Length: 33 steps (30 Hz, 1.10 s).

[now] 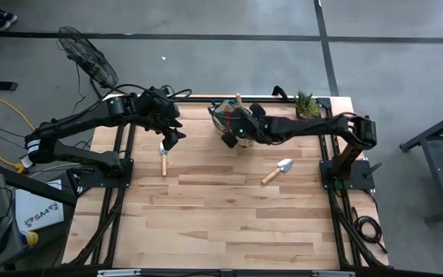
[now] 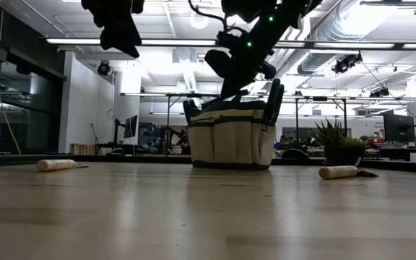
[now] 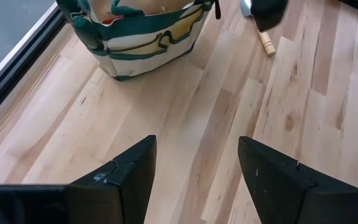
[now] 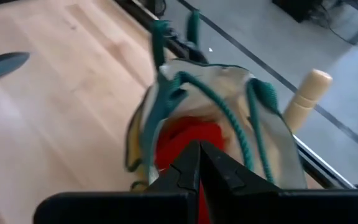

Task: Pick & Place Garden tools in Gardening bag
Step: Move the gardening bag to the top center of the table, then put the right trowel into the gardening bag

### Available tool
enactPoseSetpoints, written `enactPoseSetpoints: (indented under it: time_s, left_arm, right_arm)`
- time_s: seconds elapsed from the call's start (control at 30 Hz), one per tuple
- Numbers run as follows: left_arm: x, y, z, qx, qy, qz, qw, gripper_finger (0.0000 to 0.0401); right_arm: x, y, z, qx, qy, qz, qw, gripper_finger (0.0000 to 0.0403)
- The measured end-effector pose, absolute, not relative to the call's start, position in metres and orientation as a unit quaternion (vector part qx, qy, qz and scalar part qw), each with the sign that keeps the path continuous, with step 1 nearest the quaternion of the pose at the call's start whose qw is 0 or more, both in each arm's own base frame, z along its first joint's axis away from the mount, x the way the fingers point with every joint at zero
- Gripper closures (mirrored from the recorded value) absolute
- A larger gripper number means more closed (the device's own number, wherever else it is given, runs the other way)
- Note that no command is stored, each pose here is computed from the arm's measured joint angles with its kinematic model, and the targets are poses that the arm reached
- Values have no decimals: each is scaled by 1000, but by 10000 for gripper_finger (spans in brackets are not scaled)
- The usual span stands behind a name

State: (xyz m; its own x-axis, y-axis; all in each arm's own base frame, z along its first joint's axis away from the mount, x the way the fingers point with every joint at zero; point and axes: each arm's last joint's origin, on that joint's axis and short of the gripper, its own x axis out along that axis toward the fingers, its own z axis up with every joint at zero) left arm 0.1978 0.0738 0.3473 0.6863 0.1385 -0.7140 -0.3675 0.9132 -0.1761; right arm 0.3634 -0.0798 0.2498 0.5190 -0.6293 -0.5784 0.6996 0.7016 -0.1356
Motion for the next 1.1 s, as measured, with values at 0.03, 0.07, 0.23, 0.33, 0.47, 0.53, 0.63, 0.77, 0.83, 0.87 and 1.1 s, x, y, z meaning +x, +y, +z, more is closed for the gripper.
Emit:
enactPoseSetpoints:
  time_s: [0.03, 0.07, 0.23, 0.33, 0.47, 0.53, 0.63, 0.77, 0.83, 0.87, 1.1]
  left_arm:
    - [198, 74, 347, -156, 370, 140, 905, 179]
    - [198, 74, 347, -157, 370, 141, 905, 179]
    - [198, 74, 347, -162, 369, 143, 904, 179]
    - [198, 74, 347, -169, 368, 145, 903, 179]
    - [198, 73, 347, -173, 367, 140, 903, 179]
    - [198, 73, 348, -175, 364, 137, 905, 179]
    - [199, 73, 348, -181, 361, 139, 904, 179]
    - [199, 73, 348, -184, 361, 141, 903, 179]
    - [199, 73, 348, -184, 361, 140, 903, 179]
    - [198, 73, 348, -185, 361, 141, 903, 179]
    - [198, 73, 348, -196, 361, 145, 900, 179]
  right_arm:
    - [363, -83, 250, 63, 306, -387, 867, 401]
    - [362, -86, 250, 70, 304, -393, 865, 401]
    - [357, -104, 248, 128, 295, -402, 857, 401]
    - [353, -114, 246, 175, 304, -388, 853, 401]
    - [349, -125, 243, 234, 316, -353, 849, 401]
    - [348, -128, 244, 247, 314, -339, 852, 401]
    - [346, -132, 251, 259, 299, -320, 861, 401]
    - [338, -134, 268, 257, 277, -315, 871, 401]
    - [333, -135, 276, 249, 268, -313, 876, 401]
    - [330, -135, 280, 246, 265, -308, 880, 400]
    - [309, -132, 311, 217, 250, -272, 904, 378]
